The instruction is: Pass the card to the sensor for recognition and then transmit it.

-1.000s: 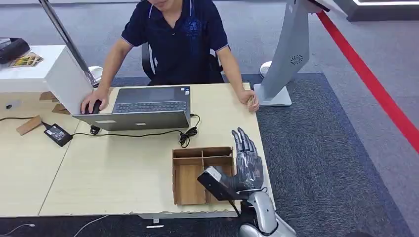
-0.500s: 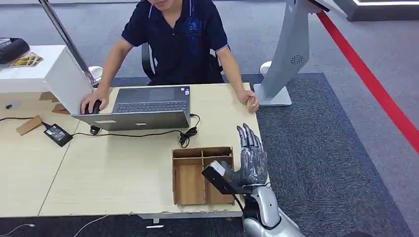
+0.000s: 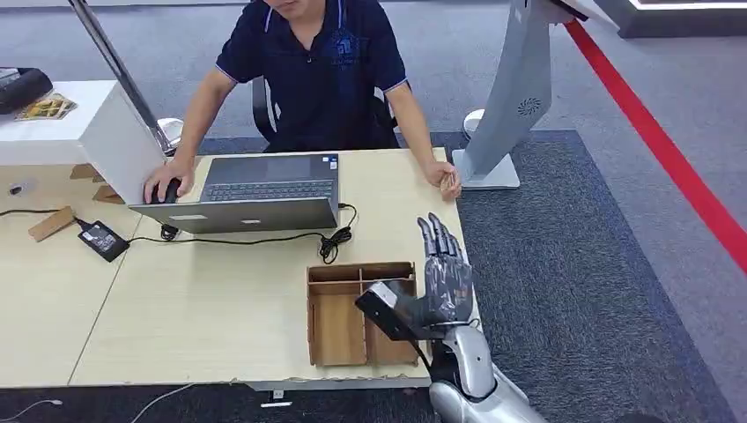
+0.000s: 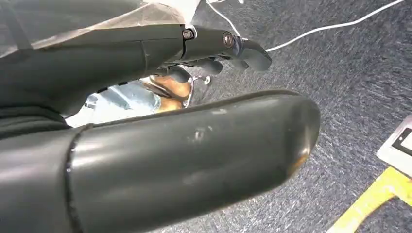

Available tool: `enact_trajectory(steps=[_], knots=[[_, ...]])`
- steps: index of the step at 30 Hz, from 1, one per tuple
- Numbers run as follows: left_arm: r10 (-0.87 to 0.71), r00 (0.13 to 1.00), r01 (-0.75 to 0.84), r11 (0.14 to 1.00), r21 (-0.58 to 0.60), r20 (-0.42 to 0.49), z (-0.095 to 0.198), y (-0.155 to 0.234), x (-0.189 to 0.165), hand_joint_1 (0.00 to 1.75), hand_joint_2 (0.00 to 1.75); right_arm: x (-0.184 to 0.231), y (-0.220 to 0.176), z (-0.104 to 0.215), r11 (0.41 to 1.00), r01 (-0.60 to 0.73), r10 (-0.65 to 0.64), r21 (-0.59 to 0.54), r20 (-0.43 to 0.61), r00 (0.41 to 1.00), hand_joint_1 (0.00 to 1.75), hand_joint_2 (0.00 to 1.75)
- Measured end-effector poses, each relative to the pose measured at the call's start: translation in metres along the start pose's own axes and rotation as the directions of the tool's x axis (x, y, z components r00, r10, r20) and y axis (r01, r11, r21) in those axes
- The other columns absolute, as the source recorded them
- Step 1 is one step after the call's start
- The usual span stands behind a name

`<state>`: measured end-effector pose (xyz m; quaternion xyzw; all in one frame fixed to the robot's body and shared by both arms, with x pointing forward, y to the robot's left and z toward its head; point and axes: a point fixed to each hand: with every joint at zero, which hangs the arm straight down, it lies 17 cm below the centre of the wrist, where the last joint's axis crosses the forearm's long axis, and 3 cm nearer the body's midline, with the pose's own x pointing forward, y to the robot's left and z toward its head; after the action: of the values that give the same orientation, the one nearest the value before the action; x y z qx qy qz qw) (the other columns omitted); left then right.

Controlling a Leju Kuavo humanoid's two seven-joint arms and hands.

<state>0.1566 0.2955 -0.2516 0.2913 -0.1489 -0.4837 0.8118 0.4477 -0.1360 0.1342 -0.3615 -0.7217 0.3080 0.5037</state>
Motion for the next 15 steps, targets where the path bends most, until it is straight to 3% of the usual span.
enact_trajectory(steps=[15], knots=[[-0.013,1.000,0.013,1.000,0.001,0.007,0.000,0.000,0.001,0.00,0.00,0.002,0.015,0.003,0.999,0.023,-0.022,0.035,-0.011,1.000,0.00,1.75]])
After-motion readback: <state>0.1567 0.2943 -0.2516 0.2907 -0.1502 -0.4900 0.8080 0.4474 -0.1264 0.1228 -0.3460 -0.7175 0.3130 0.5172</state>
